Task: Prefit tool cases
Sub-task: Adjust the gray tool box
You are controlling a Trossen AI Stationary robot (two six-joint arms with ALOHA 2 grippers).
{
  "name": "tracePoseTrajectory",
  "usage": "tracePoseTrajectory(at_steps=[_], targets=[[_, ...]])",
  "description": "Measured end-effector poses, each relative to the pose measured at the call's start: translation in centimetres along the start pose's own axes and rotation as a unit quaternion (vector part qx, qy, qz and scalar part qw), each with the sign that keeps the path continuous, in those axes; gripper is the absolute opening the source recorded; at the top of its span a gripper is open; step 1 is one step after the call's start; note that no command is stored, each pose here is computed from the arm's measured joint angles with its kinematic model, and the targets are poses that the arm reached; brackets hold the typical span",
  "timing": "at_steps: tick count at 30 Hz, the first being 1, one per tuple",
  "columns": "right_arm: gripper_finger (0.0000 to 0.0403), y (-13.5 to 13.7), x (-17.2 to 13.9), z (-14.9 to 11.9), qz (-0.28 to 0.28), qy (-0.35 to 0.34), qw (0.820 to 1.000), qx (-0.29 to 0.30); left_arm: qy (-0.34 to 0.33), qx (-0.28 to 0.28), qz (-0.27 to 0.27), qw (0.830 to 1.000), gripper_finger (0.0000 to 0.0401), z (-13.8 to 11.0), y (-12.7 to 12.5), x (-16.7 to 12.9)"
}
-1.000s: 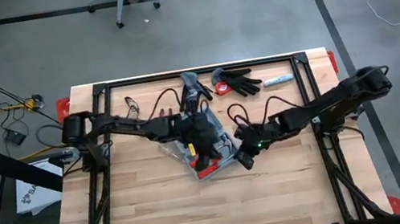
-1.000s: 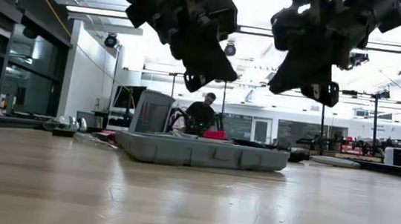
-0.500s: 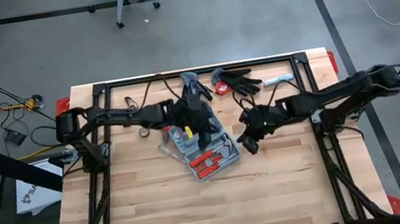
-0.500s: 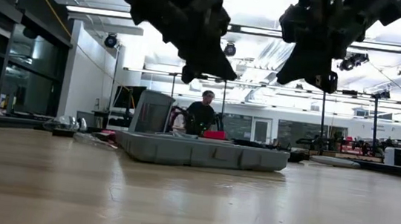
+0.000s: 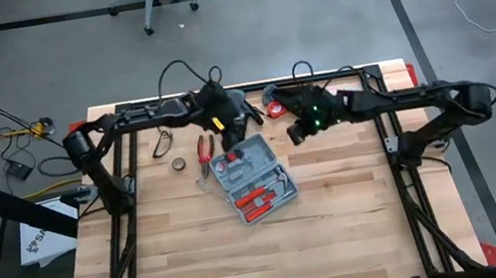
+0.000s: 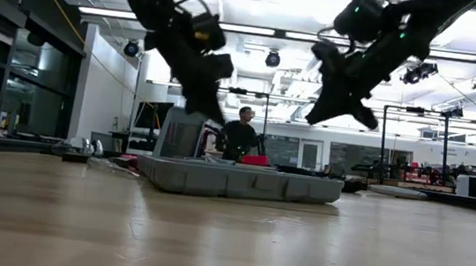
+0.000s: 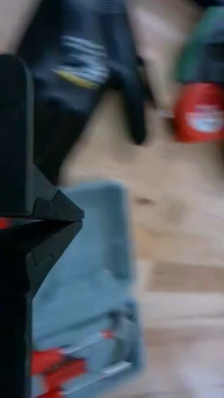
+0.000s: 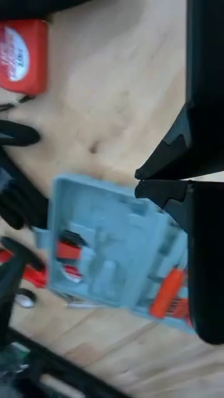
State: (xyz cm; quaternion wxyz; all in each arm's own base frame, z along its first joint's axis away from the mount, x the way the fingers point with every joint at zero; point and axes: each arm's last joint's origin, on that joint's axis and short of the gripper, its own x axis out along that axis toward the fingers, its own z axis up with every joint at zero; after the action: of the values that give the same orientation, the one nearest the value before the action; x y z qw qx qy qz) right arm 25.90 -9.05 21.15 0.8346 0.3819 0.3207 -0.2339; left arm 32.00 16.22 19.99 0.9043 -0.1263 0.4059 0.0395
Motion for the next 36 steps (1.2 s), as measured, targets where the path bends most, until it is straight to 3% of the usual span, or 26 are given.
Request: tracePoseTrajectory(at_steps=[6, 12, 15, 20, 24, 31, 36], targets=[[0.0, -1.4, 3.2, 0.3, 0.027, 0.042, 0.999, 0.013, 0.105, -0.049, -0.016, 0.993, 0.0, -3.0, 1.3, -0.6], [0.0, -2.4, 6.6, -1.8, 0.013, 0.13, 0.991, -0.005, 0.194, -0.132, -0.022, 0.972, 0.0, -7.4, -0.4, 0.8], [0.0, -2.5, 7.8, -2.8, 0.018, 0.163, 0.986, -0.007, 0.216, -0.133, -0.023, 0.967, 0.0, -8.6, -1.8, 1.4], [0.0, -1.8, 8.5, -4.1, 0.024, 0.191, 0.981, -0.021, 0.238, -0.141, -0.025, 0.961, 0.0, -9.2, -3.6, 1.9], [0.0, -1.0, 8.5, -4.8, 0.032, 0.2, 0.979, -0.032, 0.228, -0.123, -0.019, 0.966, 0.0, -8.8, -4.9, 1.7], [0.0, -0.2, 8.6, -5.7, 0.038, 0.209, 0.976, -0.049, 0.169, -0.126, 0.021, 0.977, 0.0, -7.3, -6.2, -1.6], [0.0, 0.1, 8.5, -5.9, 0.038, 0.211, 0.976, -0.044, 0.223, -0.133, 0.021, 0.966, 0.0, -8.4, -7.3, -2.7]])
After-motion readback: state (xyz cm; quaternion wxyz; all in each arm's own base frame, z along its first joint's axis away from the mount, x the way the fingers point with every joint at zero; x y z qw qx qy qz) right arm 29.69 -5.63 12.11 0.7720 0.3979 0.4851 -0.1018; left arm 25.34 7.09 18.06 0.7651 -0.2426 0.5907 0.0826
